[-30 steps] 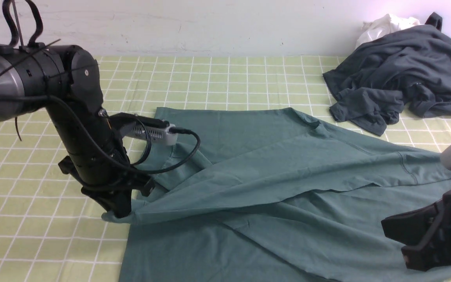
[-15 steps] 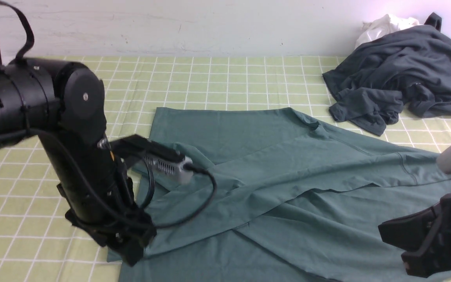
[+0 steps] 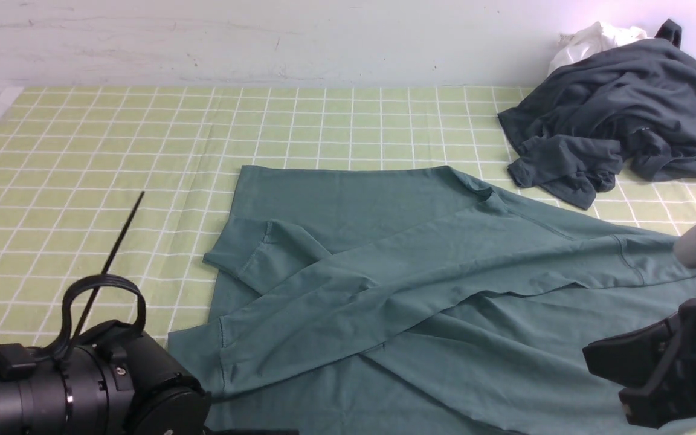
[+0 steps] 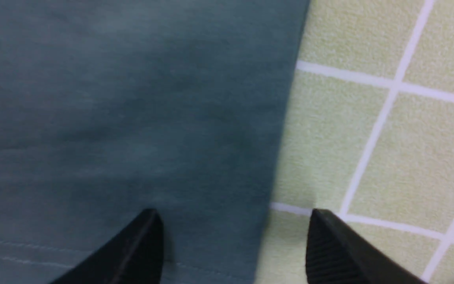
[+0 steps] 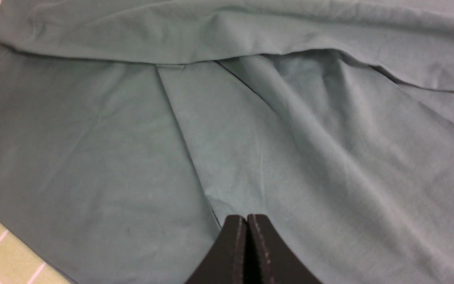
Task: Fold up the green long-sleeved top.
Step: Use both arms simultaneously to clamp the lower edge of the clothing fabric
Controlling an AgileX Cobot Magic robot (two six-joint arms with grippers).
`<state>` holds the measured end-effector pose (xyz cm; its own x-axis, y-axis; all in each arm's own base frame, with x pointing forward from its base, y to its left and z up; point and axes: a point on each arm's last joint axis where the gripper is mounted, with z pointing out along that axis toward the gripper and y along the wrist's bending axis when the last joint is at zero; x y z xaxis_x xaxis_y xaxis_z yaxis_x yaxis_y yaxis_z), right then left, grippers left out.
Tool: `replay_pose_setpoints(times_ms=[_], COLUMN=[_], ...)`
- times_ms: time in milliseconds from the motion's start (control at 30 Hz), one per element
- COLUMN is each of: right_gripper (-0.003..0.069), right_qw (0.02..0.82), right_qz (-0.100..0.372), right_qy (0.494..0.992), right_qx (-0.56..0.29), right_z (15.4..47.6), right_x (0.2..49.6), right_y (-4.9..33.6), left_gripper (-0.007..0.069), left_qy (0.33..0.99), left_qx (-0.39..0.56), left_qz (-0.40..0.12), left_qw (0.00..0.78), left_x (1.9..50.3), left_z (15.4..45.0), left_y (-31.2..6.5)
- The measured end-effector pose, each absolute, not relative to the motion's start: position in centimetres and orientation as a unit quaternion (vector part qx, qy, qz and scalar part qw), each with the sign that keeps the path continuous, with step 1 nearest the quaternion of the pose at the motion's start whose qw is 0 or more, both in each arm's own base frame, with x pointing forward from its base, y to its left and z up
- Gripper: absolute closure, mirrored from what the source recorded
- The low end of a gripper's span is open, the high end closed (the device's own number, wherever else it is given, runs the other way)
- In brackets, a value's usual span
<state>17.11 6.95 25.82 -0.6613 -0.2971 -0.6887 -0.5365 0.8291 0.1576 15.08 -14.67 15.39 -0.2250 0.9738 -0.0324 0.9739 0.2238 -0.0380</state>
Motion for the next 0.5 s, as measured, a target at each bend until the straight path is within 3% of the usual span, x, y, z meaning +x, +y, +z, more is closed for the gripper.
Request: replay_pose_setpoints(times_ms=[100, 233, 367, 500], right_gripper=[0.0669, 0.0669, 0.0669, 0.0669], right_qw=[0.339, 0.340, 0.340, 0.342], right_qz=[0.178, 0.181, 0.179, 0.178], right_qy=[0.894, 0.894, 0.893, 0.891], right_qx=[-0.232, -0.230, -0.233, -0.240], right_z=[25.83, 25.85, 25.85, 25.86], right_x=[17.11, 17.11, 17.11, 17.11], right_y=[6.97, 6.99, 7.00, 7.01], left_gripper=[0.0203, 0.0340, 0.0540, 0.0613], left_qy=[0.780, 0.778, 0.777, 0.784], left_qx=[0.625, 0.628, 0.629, 0.620], left_qz=[-0.027, -0.022, -0.021, -0.021], left_qw=[0.001, 0.008, 0.013, 0.013], left_x=[15.07, 15.26, 15.40, 15.41], left_z=[15.09, 14.96, 14.95, 14.96], left_y=[-14.72, -14.77, -14.86, -14.88])
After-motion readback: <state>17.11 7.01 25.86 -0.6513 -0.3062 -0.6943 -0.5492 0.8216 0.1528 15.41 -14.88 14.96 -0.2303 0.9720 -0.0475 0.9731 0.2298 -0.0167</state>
